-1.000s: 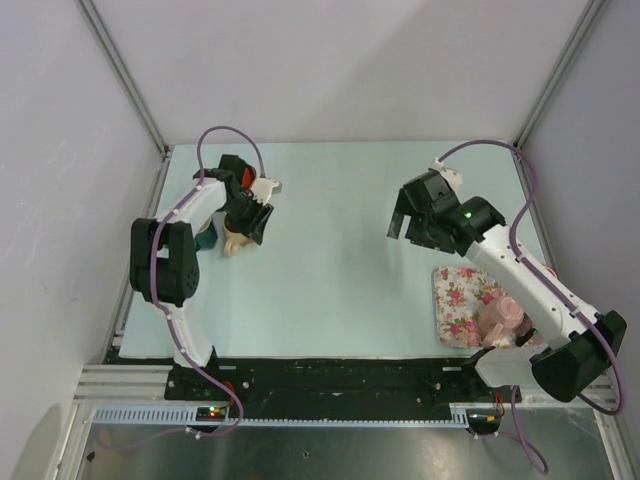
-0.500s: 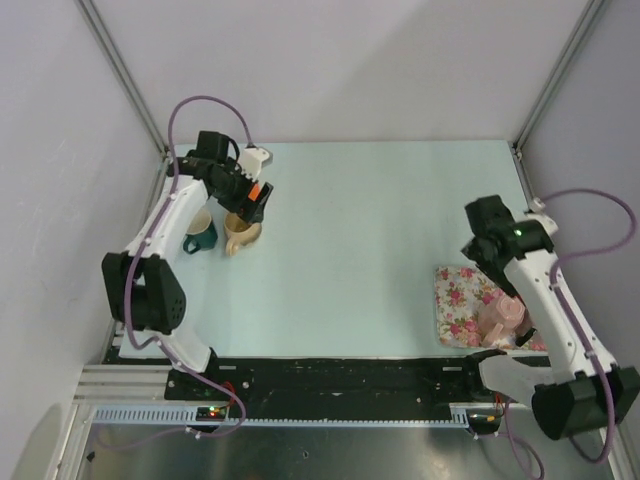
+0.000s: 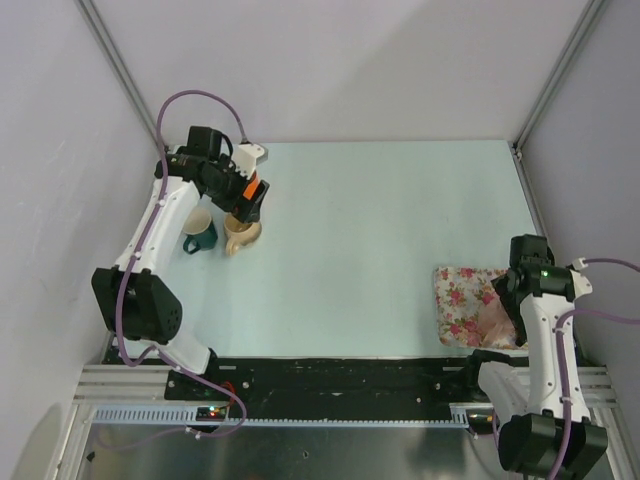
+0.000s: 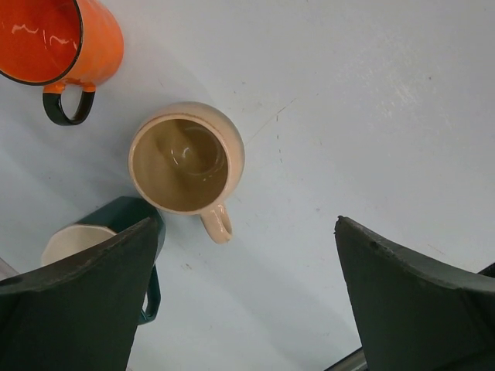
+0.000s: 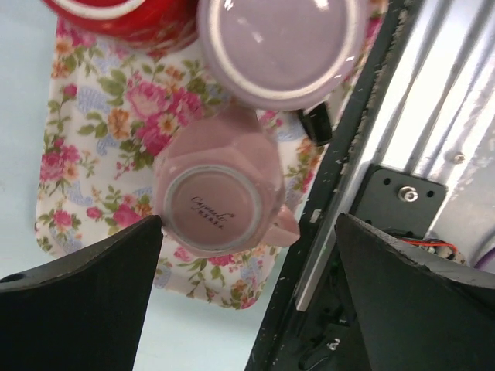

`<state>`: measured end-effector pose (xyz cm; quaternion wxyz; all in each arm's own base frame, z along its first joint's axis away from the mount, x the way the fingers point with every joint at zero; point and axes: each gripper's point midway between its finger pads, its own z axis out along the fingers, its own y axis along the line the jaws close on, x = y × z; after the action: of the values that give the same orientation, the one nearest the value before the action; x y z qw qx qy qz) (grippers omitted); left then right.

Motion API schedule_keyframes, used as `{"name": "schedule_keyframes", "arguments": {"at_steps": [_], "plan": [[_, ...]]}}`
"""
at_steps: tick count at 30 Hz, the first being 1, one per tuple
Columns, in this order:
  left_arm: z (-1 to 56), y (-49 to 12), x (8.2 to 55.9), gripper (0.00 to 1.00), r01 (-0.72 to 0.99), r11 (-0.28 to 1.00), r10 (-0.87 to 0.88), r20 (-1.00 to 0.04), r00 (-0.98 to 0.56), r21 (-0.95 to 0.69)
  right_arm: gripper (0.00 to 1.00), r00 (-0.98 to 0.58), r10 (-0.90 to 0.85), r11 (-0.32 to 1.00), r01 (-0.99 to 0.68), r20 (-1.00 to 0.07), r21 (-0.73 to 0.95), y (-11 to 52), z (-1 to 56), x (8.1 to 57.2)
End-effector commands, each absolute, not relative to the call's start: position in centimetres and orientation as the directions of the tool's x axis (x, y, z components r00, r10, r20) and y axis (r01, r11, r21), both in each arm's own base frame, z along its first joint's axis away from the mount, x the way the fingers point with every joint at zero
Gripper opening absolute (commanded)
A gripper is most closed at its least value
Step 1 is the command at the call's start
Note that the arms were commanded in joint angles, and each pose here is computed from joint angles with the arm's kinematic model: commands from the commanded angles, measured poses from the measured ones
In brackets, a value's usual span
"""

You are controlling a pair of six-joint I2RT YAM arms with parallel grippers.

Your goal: Turn the mug right side up

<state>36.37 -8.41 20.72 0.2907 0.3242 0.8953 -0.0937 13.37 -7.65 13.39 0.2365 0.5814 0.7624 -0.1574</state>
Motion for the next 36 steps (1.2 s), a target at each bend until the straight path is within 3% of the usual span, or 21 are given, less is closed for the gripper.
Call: {"name": "schedule_keyframes", "arguments": {"at_steps": [1,19,29,36], "plan": [[23.3,-8.5,35.8,1.0,0.64,0.767,0.519,-0.628,-0.579,0.044,0.99,-0.248,0.84,0.354,0.924,-0.482,0.142,-5.9,13.1,16.0],[22.9,-8.6,35.6,1.0,0.657,0.753,0.528,-0.627,-0.573,0.034,0.94,-0.424,0.804,0.554,0.789,-0.416,0.266,0.4,12.4,21.1],[23.7,-9.1,35.2,1.0,0.67,0.742,0.52,-0.651,-0.553,0.024,0.88,-0.412,0.791,0.48,0.876,-0.451,0.04,-1.7,11.0,17.1],[24.7,-9.4,34.8,1.0,0.682,0.731,0.519,-0.675,-0.525,0.031,0.91,-0.469,0.737,0.536,0.844,-0.487,-0.001,-1.0,14.6,17.1]]}}
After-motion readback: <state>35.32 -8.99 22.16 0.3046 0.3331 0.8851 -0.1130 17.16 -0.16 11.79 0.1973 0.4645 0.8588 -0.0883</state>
